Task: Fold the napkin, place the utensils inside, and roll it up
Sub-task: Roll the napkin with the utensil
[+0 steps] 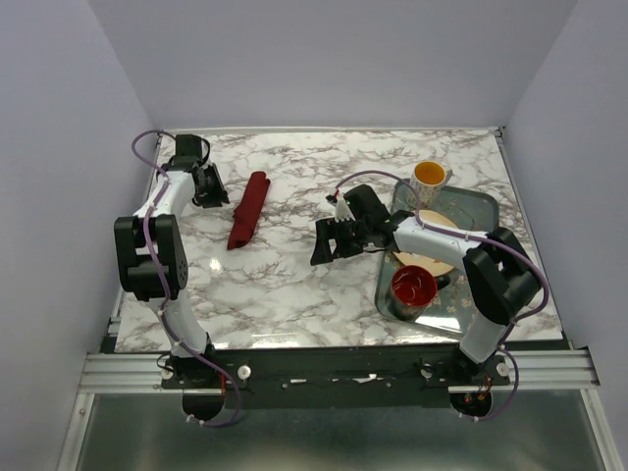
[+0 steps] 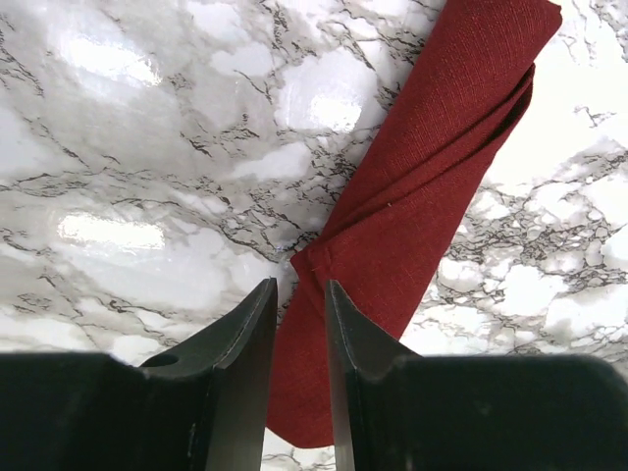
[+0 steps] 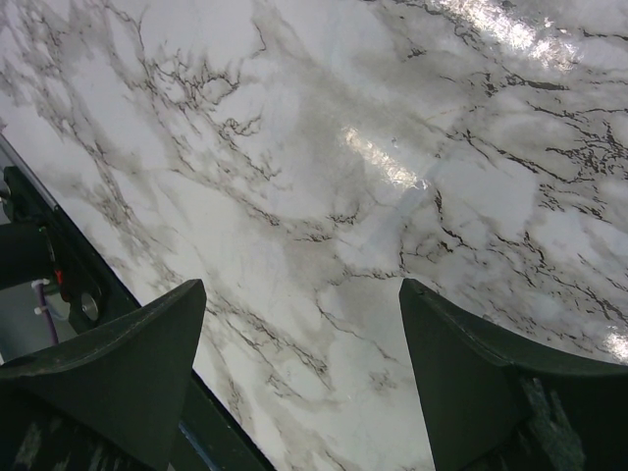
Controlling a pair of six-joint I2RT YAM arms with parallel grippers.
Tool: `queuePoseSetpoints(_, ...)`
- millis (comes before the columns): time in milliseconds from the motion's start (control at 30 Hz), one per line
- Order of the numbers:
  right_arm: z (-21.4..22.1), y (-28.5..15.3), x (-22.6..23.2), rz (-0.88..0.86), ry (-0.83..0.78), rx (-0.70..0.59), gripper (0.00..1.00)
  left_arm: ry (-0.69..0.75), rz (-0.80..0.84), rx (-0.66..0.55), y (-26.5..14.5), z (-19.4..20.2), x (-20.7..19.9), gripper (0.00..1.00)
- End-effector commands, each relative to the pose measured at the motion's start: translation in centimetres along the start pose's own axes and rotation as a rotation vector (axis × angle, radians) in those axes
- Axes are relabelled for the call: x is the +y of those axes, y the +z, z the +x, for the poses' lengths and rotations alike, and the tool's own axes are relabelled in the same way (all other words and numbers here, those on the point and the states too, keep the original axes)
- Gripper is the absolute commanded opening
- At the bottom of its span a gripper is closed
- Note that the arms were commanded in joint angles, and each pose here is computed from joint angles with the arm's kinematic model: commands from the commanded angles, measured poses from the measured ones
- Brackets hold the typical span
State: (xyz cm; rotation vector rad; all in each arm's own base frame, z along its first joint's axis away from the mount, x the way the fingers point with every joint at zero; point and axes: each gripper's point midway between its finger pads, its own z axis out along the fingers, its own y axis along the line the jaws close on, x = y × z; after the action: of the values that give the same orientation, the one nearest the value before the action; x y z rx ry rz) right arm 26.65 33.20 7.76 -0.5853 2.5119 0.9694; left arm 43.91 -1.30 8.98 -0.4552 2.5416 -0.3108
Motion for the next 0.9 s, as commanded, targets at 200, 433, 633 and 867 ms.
queuePoseSetpoints(200, 0.1, 0.2, 0.5, -0.008, -0.013, 0.009, 0.88, 0.019, 0.000, -0.030, -1.4, -1.1, -0.6, 0.35)
queuePoseSetpoints(433, -0.1, 0.4, 0.5, -0.010, -0.011, 0.010, 0.88, 0.046, 0.128, -0.040, -3.1, -1.0, -4.2, 0.32)
queuePoseSetpoints(633, -0.3, 0.2, 0.7, -0.012, -0.014, 0.005, 0.88, 0.025, 0.131, 0.023, -1.0, -0.3, -4.1, 0.39)
queuePoseSetpoints(867, -0.3, 0.0, 0.6, -0.008, -0.015, 0.000, 0.88, 0.031, 0.096, 0.065, 1.0, 0.5, -3.1, 0.51)
